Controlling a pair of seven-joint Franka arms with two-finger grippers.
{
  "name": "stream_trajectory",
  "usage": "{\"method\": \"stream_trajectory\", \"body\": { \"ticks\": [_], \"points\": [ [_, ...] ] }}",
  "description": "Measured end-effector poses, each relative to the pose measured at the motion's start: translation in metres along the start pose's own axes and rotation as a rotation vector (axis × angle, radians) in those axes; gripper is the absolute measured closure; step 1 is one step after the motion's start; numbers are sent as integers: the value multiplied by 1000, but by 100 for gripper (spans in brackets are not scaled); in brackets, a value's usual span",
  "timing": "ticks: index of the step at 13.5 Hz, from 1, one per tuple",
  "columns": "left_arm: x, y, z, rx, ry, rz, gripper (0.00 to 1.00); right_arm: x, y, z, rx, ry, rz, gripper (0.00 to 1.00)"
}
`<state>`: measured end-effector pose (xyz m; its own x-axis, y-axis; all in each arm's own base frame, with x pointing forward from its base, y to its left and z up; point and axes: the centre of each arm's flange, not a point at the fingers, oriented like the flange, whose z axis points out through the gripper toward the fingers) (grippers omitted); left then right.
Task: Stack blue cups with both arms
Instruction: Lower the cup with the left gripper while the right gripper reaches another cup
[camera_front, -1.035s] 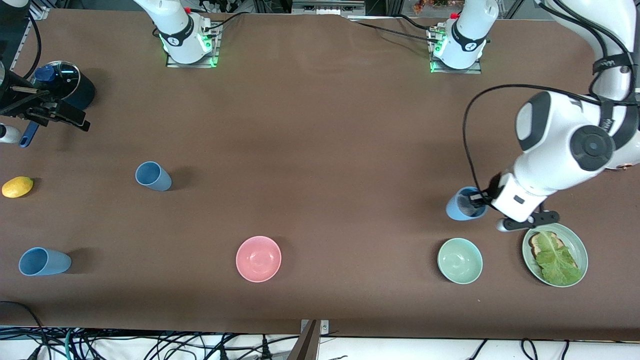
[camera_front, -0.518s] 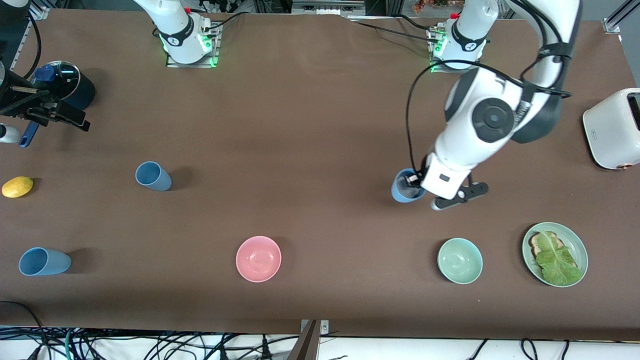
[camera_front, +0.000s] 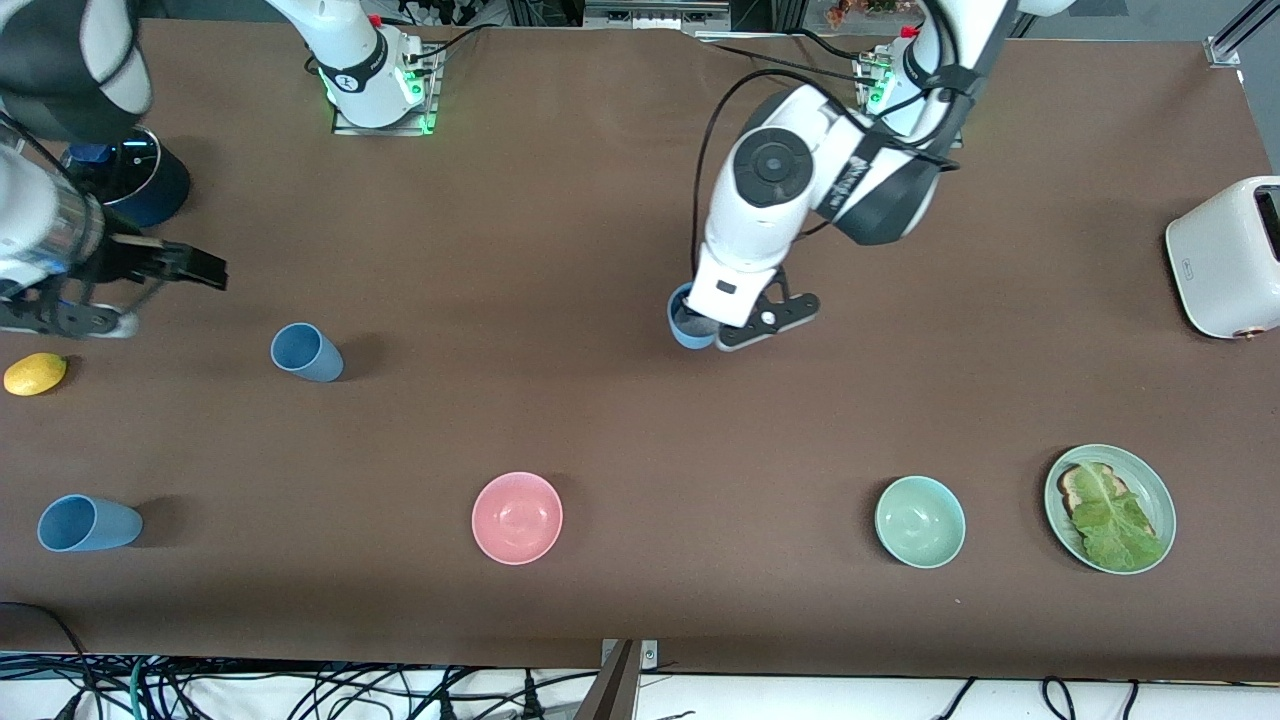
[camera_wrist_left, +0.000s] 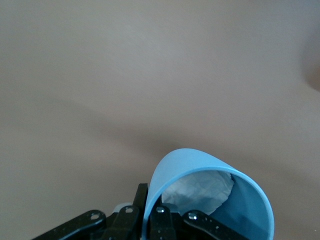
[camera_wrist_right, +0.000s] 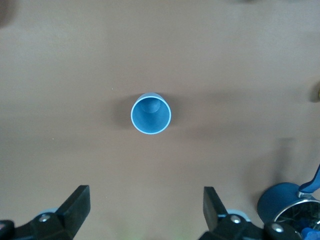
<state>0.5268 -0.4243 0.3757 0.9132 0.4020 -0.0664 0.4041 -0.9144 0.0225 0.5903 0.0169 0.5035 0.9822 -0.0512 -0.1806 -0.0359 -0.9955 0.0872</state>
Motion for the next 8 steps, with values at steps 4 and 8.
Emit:
{"method": "stream_trajectory", "body": {
  "ticks": [4,8],
  "points": [
    [-29,31,59,-30,13,-4,95,29,27,46,4,-33,45,0],
    [-26,38,110,-47,22,-8,95,47,37,93,10,15,8,0]
  ]
}}
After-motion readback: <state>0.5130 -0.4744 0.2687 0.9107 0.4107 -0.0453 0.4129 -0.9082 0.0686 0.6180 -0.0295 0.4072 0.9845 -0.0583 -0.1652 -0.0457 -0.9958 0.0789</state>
